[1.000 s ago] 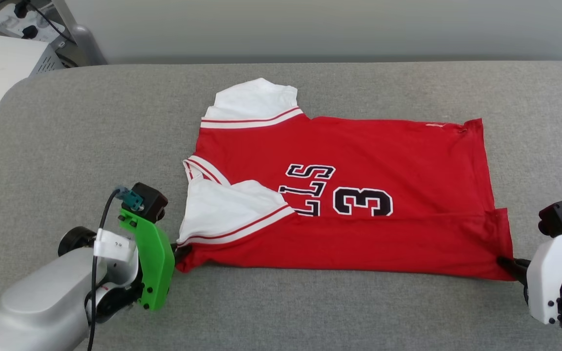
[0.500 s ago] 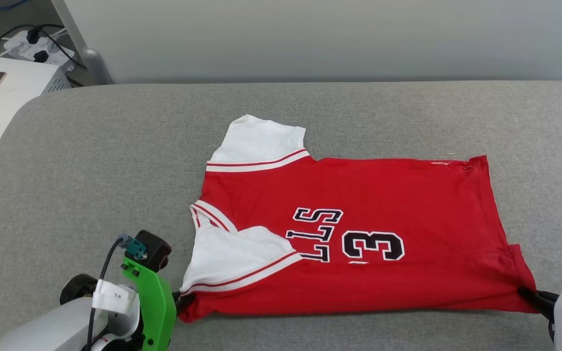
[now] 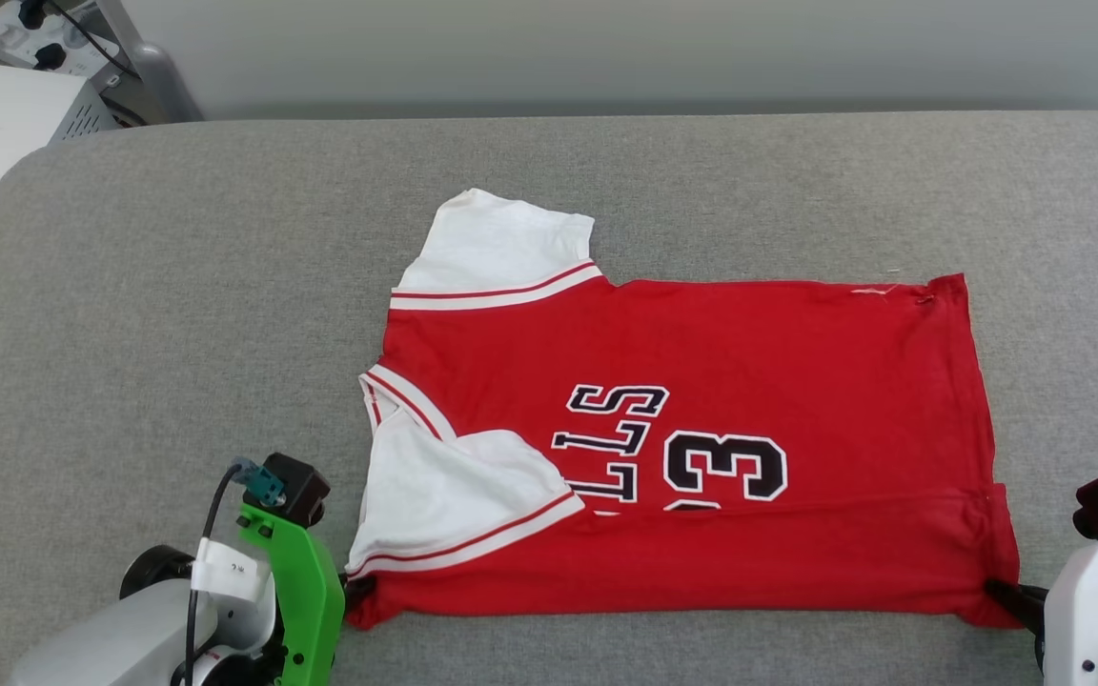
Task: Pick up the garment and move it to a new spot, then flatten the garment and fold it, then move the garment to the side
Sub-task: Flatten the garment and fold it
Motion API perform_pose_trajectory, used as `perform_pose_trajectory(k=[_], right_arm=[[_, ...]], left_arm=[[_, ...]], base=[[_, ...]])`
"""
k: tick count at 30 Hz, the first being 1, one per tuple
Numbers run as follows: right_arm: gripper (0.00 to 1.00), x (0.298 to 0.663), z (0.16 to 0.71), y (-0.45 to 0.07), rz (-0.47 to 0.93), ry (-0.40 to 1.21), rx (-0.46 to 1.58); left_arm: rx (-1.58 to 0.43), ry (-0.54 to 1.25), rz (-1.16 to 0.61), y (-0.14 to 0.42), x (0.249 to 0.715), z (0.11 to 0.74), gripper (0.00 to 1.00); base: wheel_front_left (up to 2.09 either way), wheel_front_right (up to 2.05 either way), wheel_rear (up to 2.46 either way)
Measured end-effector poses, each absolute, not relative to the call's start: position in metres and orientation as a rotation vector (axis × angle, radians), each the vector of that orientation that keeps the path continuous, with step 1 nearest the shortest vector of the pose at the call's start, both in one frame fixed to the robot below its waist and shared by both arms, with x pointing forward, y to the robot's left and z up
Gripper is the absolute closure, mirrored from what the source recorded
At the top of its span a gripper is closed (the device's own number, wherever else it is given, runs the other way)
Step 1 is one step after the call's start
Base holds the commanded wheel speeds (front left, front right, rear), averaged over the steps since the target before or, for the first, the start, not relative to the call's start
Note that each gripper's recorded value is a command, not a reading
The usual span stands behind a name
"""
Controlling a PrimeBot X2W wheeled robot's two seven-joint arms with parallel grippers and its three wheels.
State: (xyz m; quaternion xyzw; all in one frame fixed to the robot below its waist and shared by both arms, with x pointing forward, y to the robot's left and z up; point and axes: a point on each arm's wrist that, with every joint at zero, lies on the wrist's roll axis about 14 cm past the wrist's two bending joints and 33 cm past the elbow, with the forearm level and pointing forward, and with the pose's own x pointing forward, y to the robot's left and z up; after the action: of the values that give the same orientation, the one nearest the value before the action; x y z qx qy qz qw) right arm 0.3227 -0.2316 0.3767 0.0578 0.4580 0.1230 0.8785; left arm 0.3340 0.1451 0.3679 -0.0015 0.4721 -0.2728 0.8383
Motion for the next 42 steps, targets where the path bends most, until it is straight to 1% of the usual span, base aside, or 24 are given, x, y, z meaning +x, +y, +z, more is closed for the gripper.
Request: perform_pose_trajectory(k=[1, 2, 3, 4, 7, 10, 12, 14, 16, 22, 24, 27, 33, 38, 42], right_arm=[[1.0, 0.322, 0.375, -0.231, 0.255, 0.956, 0.126], [0.82, 0.322, 0.374, -0.23, 0.253, 0.952, 0.129], [0.64, 0.323, 0.375, -0.23, 0.251, 0.943, 0.132], [0.0, 0.324, 0.376, -0.23, 0.248, 0.929, 0.134], [0.0, 0.332, 0.385, -0.231, 0.243, 0.86, 0.119], [0.0, 0.345, 0.404, -0.231, 0.237, 0.745, 0.116], [0.0, 0.355, 0.419, -0.232, 0.227, 0.655, 0.104], [0.0, 0.365, 0.436, -0.236, 0.204, 0.553, 0.091], [0.0, 0.37, 0.449, -0.236, 0.19, 0.472, 0.086], [0.0, 0.391, 0.502, -0.236, 0.124, 0.164, 0.089], [0.0, 0.396, 0.517, -0.234, 0.112, 0.085, 0.091], [0.0, 0.398, 0.526, -0.228, 0.108, 0.024, 0.089], [0.0, 0.409, 0.538, -0.219, 0.106, -0.065, 0.08], [0.0, 0.421, 0.528, -0.207, 0.133, -0.058, 0.074], [0.0, 0.432, 0.52, -0.212, 0.121, -0.048, 0.053]], left_arm=[[-0.01, 0.998, -0.571, 0.146, 0.335, 0.367, 1.0], [-0.014, 0.996, -0.567, 0.146, 0.335, 0.367, 0.63], [-0.018, 0.989, -0.567, 0.147, 0.336, 0.367, 0.15], [-0.019, 0.977, -0.56, 0.148, 0.337, 0.368, 0.0], [-0.016, 0.936, -0.532, 0.157, 0.344, 0.376, 0.0], [0.005, 0.894, -0.501, 0.172, 0.352, 0.388, 0.0], [0.032, 0.844, -0.485, 0.179, 0.363, 0.402, 0.0], [0.069, 0.74, -0.47, 0.183, 0.386, 0.427, 0.0], [0.085, 0.659, -0.47, 0.18, 0.406, 0.448, 0.0], [0.142, 0.43, -0.485, 0.159, 0.464, 0.507, 0.0], [0.165, 0.385, -0.503, 0.148, 0.479, 0.519, 0.0], [0.168, 0.344, -0.531, 0.131, 0.503, 0.533, 0.0], [0.165, 0.355, -0.533, 0.113, 0.557, 0.546, 0.0], [0.171, 0.489, -0.515, 0.114, 0.593, 0.523, 0.0], [0.176, 0.61, -0.521, 0.111, 0.613, 0.498, 0.0]], base=[[0.0, 0.0, 0.0], [0.0, 0.0, 0.0], [0.0, 0.0, 0.0], [0.0, 0.0, 0.0], [0.0, 0.0, 0.0], [0.0, 0.0, 0.0], [0.0, 0.0, 0.0], [0.0, 0.0, 0.0], [0.0, 0.0, 0.0], [0.0, 0.0, 0.0], [0.0, 0.0, 0.0], [0.0, 0.0, 0.0], [0.0, 0.0, 0.0], [0.0, 0.0, 0.0], [0.0, 0.0, 0.0]])
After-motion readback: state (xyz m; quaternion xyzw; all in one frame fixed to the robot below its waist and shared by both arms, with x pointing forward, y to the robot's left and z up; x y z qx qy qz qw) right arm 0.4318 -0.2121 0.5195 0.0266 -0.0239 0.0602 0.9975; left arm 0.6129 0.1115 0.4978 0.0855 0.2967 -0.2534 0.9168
